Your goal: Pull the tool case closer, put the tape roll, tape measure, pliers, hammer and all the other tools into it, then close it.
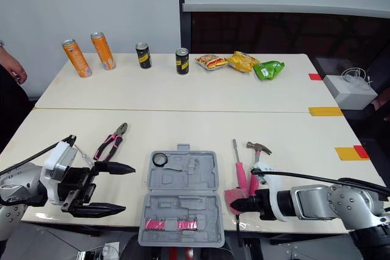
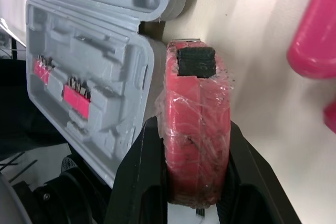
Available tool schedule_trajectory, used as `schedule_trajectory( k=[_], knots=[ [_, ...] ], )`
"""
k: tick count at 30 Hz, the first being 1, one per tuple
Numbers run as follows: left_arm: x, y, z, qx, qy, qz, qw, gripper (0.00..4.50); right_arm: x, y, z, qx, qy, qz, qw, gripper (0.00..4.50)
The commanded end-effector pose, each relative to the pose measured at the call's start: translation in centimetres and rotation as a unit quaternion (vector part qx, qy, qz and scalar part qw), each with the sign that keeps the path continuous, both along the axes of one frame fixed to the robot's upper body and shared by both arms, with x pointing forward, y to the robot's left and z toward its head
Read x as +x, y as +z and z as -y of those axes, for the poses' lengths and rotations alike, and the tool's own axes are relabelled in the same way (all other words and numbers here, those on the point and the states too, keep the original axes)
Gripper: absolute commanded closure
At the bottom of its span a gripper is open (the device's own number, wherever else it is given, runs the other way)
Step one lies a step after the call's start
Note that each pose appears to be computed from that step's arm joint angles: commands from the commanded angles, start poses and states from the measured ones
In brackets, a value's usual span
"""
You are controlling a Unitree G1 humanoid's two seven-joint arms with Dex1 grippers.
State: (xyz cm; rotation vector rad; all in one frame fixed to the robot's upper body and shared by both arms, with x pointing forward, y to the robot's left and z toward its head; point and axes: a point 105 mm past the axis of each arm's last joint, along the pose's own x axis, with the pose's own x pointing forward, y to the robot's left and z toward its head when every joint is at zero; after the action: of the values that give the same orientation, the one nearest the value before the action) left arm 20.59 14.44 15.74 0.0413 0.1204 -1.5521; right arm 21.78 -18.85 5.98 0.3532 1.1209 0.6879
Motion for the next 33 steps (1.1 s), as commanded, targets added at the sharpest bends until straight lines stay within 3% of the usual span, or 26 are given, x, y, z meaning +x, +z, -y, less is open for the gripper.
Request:
schedule_trajectory(
  k=[1, 18, 20, 26, 28, 33],
  knots=[
    [-0.4, 0.0, -0.3, 0.004, -0.008, 0.008, 1.000, 0.00, 0.3, 0.0, -0.2, 0.000, 0.006, 0.003, 1.000, 3.98],
    [-0.4, -0.4, -1.3, 0.017, -0.012, 0.024, 1.000, 0.00, -0.2, -0.8, -0.2, 0.005, -0.004, -0.012, 1.000, 3.98],
    [-0.4, -0.5, -1.5, 0.018, -0.011, 0.024, 0.999, 0.00, -0.2, -1.0, 0.0, -0.001, -0.004, -0.011, 1.000, 2.92],
    [-0.6, -1.1, -1.9, 0.019, -0.007, 0.023, 1.000, 0.00, -0.2, 0.6, 0.8, 0.010, -0.011, 0.014, 1.000, 1.01],
    [-0.7, -1.1, -2.0, 0.018, -0.007, 0.023, 1.000, 0.00, -0.5, 1.2, 1.0, 0.005, -0.002, 0.023, 1.000, 1.01],
    [-0.7, -1.1, -2.0, -0.001, 0.007, 0.010, 1.000, 0.00, -1.9, 2.2, 3.2, -0.100, 0.070, 0.099, 0.988, 1.01]
  ],
)
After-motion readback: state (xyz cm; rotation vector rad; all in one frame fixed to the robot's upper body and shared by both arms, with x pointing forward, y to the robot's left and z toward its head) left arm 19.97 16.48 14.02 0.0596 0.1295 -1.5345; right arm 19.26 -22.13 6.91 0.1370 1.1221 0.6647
